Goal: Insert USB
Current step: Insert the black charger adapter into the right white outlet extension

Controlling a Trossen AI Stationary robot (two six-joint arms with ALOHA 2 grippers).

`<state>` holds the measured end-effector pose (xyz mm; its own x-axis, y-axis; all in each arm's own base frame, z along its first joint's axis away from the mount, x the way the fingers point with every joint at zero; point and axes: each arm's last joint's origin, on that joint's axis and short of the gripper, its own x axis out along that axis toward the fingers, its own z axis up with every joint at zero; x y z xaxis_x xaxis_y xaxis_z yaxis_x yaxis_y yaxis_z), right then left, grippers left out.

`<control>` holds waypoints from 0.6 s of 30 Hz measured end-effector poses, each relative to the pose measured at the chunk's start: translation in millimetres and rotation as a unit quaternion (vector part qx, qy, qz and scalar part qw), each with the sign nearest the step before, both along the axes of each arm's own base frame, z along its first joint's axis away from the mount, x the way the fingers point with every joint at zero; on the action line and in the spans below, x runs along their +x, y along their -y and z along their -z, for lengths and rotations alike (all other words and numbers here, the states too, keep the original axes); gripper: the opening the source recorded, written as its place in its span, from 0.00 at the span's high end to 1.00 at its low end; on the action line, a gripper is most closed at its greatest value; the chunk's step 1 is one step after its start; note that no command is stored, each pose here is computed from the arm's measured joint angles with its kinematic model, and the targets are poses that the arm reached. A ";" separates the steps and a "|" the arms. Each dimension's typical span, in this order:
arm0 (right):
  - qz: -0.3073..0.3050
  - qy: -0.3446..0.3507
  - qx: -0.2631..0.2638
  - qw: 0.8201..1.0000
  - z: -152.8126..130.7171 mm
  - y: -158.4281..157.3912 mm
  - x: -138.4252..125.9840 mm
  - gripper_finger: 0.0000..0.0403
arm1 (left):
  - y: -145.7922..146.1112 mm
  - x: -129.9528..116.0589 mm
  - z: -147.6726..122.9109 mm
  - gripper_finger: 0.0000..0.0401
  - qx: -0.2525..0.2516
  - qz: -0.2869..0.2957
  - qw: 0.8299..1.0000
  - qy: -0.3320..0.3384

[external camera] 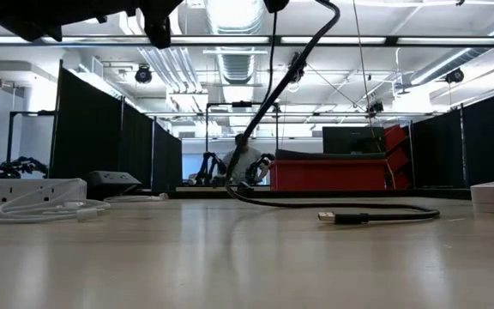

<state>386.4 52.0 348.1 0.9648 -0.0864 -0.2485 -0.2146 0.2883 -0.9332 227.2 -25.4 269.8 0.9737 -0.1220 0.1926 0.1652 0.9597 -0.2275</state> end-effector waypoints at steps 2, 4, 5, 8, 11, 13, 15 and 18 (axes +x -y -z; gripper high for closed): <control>0.012 -0.007 0.008 1.000 0.6 0.7 -1.1 0.65 | -0.1 0.2 1.0 0.63 0.003 -0.002 1.000 -0.005; 0.025 -0.026 0.014 0.999 2.4 1.7 -4.4 0.65 | -0.5 1.1 4.2 0.63 0.005 -0.008 1.000 -0.021; 0.036 -0.036 0.023 0.998 3.6 2.3 -6.2 0.65 | -0.6 1.6 5.9 0.61 0.008 -0.012 0.999 -0.029; 0.082 -0.081 0.066 0.991 -3.2 6.5 -23.6 0.65 | -0.7 1.3 10.0 0.47 0.014 -0.023 0.998 -0.048; 0.127 -0.113 0.127 0.977 -14.9 12.1 -36.2 0.65 | -1.8 1.0 11.5 0.34 0.015 -0.031 0.998 -0.058; 0.158 -0.151 0.171 0.961 -17.2 14.1 -45.5 0.65 | -2.3 1.1 12.0 0.27 0.017 -0.038 0.997 -0.061; 0.191 -0.179 0.217 0.940 -21.6 16.2 -54.9 0.65 | -2.3 0.7 11.4 0.22 0.021 -0.040 0.997 -0.060; 0.272 -0.229 0.295 0.887 -21.2 21.8 -72.0 0.65 | -2.4 0.8 11.9 0.18 0.026 -0.042 0.997 -0.061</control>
<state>314.4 30.2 369.4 0.6063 -0.2328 -0.7604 -0.2109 0.8749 -0.4360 228.0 -23.0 257.9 0.9966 -0.0467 0.0678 0.0589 0.9800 -0.1901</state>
